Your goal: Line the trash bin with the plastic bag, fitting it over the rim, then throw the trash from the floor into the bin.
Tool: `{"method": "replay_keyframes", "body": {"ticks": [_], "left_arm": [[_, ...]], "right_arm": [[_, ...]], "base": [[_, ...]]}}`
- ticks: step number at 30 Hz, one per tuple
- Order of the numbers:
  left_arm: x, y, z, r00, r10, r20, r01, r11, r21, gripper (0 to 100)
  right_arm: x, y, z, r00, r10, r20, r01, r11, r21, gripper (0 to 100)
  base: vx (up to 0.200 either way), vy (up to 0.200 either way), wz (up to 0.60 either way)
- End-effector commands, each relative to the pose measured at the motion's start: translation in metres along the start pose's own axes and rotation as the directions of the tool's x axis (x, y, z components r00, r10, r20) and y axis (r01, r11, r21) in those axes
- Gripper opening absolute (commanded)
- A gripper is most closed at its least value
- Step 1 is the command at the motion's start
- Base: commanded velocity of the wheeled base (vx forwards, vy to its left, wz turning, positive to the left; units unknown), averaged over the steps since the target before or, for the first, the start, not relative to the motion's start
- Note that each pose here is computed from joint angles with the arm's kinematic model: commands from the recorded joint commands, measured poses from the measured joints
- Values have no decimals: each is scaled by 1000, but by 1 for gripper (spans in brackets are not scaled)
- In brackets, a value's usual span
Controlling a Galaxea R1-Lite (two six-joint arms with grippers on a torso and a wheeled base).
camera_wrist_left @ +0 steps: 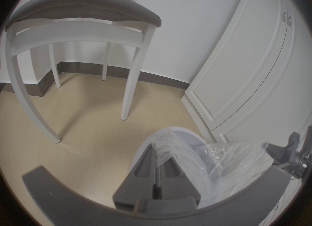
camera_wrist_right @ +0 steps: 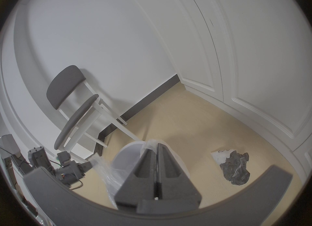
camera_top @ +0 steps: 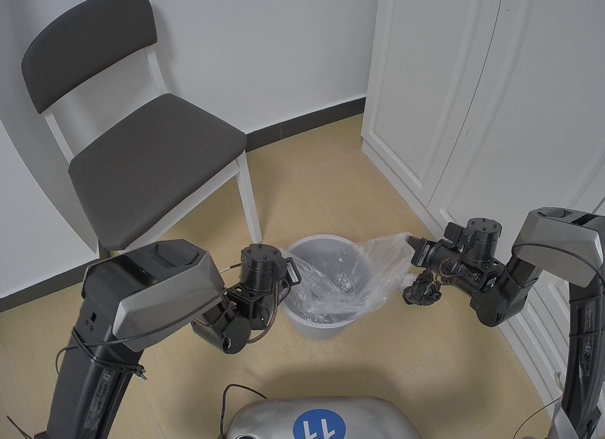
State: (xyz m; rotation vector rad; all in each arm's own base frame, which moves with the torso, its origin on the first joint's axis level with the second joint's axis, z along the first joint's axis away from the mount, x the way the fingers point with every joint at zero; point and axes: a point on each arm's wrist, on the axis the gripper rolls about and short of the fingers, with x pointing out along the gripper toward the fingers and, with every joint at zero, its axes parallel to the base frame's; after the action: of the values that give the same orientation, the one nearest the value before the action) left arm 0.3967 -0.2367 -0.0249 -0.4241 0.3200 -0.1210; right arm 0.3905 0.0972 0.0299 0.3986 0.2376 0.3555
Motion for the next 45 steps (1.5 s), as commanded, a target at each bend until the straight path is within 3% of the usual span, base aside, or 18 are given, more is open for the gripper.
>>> {"method": "replay_keyframes", "body": {"ticks": [1, 5, 8, 13, 21, 24, 27, 34, 39, 45], "left_arm": [[-25, 21, 38, 997, 17, 74, -14, 999, -38, 0], [-19, 29, 45, 994, 15, 109, -9, 998, -55, 0], [-14, 28, 47, 993, 6, 122, 1, 998, -61, 0], [-9, 25, 41, 993, -1, 120, 9, 998, -61, 0], [-26, 24, 18, 995, -29, 92, 34, 998, -54, 0], [-40, 28, 9, 994, -48, 101, 53, 997, -48, 0], [-46, 30, 5, 993, -55, 102, 60, 997, -48, 0], [-60, 36, 1, 994, -54, 93, 58, 997, -47, 0], [-78, 42, 6, 997, -38, 72, 41, 998, -45, 0], [-87, 52, 9, 999, -10, 45, 11, 1000, -16, 0]], "right_arm": [[7, -6, -3, 1000, -3, 5, 3, 1000, 9, 0], [18, -2, -12, 1000, 8, 16, -9, 999, 47, 0], [23, 1, -19, 997, 17, 80, -22, 997, 71, 0], [26, 3, -30, 990, 54, 128, -62, 996, 65, 0], [20, -6, -38, 994, 53, 98, -60, 996, 65, 0], [12, -19, -54, 996, 87, 1, -87, 994, 67, 0], [11, -22, -56, 996, 91, -14, -89, 994, 70, 0], [4, -26, -44, 997, 78, 6, -78, 995, 66, 0], [-15, -36, -22, 994, 107, 3, -107, 992, 61, 0], [-23, -51, -15, 995, 102, 0, -102, 993, 54, 0]], "base": [[0, 0, 0], [0, 0, 0], [0, 0, 0], [0, 0, 0], [0, 0, 0], [0, 0, 0], [0, 0, 0], [0, 0, 0], [0, 0, 0], [0, 0, 0]]}}
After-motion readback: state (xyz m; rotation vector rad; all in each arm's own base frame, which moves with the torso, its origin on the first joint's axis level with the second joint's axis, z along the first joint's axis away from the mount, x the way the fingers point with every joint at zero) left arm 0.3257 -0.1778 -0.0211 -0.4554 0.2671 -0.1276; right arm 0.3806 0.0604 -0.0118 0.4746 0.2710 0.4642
